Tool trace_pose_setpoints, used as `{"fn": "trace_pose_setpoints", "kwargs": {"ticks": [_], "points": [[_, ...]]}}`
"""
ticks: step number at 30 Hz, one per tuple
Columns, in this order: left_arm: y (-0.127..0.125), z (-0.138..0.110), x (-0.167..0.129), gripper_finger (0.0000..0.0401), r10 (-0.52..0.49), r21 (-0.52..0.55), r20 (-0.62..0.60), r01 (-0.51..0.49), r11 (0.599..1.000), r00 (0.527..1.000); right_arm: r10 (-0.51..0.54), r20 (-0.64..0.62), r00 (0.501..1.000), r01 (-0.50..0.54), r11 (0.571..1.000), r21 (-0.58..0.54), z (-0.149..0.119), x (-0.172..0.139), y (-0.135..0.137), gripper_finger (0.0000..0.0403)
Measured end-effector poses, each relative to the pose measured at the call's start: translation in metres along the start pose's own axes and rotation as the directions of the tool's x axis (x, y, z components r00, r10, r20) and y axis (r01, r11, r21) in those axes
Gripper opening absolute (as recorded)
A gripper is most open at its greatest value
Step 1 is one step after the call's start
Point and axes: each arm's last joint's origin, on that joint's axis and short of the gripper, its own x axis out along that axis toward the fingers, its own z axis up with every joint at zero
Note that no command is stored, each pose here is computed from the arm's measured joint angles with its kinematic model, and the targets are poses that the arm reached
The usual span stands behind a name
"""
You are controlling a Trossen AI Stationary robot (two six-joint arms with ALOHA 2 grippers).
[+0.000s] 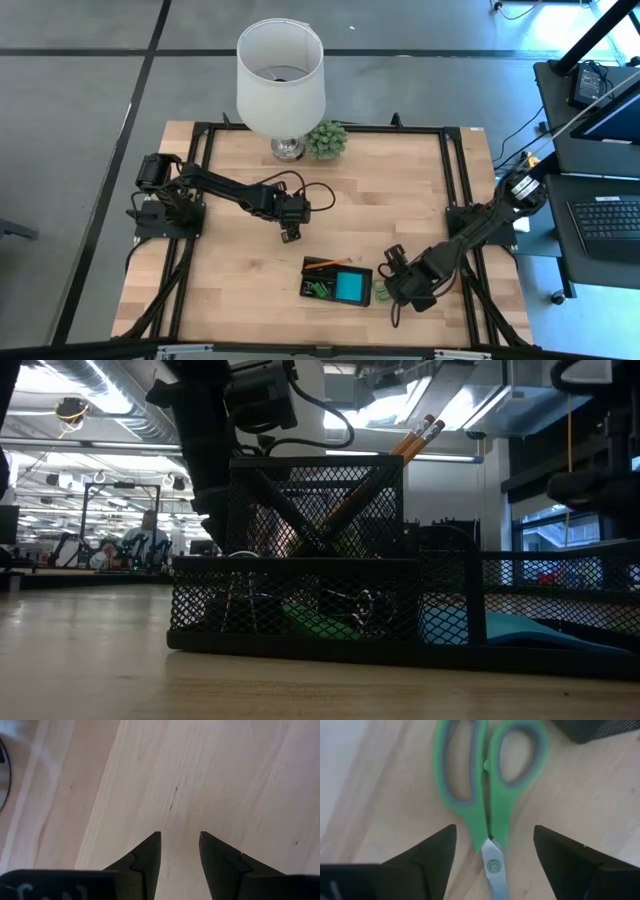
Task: Pick and place office supplies into organizer
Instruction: Put the green scissors into the desk organizer
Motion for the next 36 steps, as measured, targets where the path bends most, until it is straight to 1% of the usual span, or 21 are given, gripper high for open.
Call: {"fn": "trace_pose_setpoints", "kwargs": {"ticks": [9, 15, 19, 23, 28, 31, 36], "points": [[0.0, 0.0, 0.0, 0.0127, 0.0, -0.002, 0.0, 0.0, 1.0, 1.0, -0.006, -0.044, 0.999, 0.006, 1.0, -0.007, 0.001, 0.016, 0.001, 0.0261], [0.0, 0.0, 0.0, 0.0127, 0.0, -0.002, 0.0, 0.0, 1.0, 1.0, -0.005, -0.053, 0.999, 0.004, 1.0, -0.009, 0.002, 0.02, 0.002, 0.0254], [0.0, 0.0, 0.0, 0.0127, 0.0, -0.002, 0.0, 0.0, 1.0, 1.0, -0.002, -0.053, 0.999, 0.001, 1.0, -0.008, 0.002, 0.02, 0.002, 0.0225], [0.0, 0.0, 0.0, 0.0127, 0.0, -0.002, 0.0, 0.0, 1.0, 1.0, 0.023, -0.054, 0.998, -0.024, 1.0, -0.006, 0.002, 0.02, 0.003, 0.018], [0.0, 0.0, 0.0, 0.0127, 0.002, -0.002, 0.002, -0.002, 1.0, 1.0, 0.026, -0.053, 0.998, -0.026, 1.0, -0.004, 0.002, 0.021, 0.003, 0.013], [0.0, 0.0, 0.0, 0.0127, 0.003, -0.002, 0.003, -0.003, 1.0, 1.0, 0.025, -0.054, 0.998, -0.025, 1.0, 0.009, 0.002, 0.021, 0.003, 0.0119], [0.0, 0.0, 0.0, 0.0127, 0.003, -0.003, 0.004, -0.003, 1.0, 1.0, 0.022, -0.048, 0.999, -0.017, 0.994, 0.106, 0.003, 0.021, 0.003, 0.0124]]}}
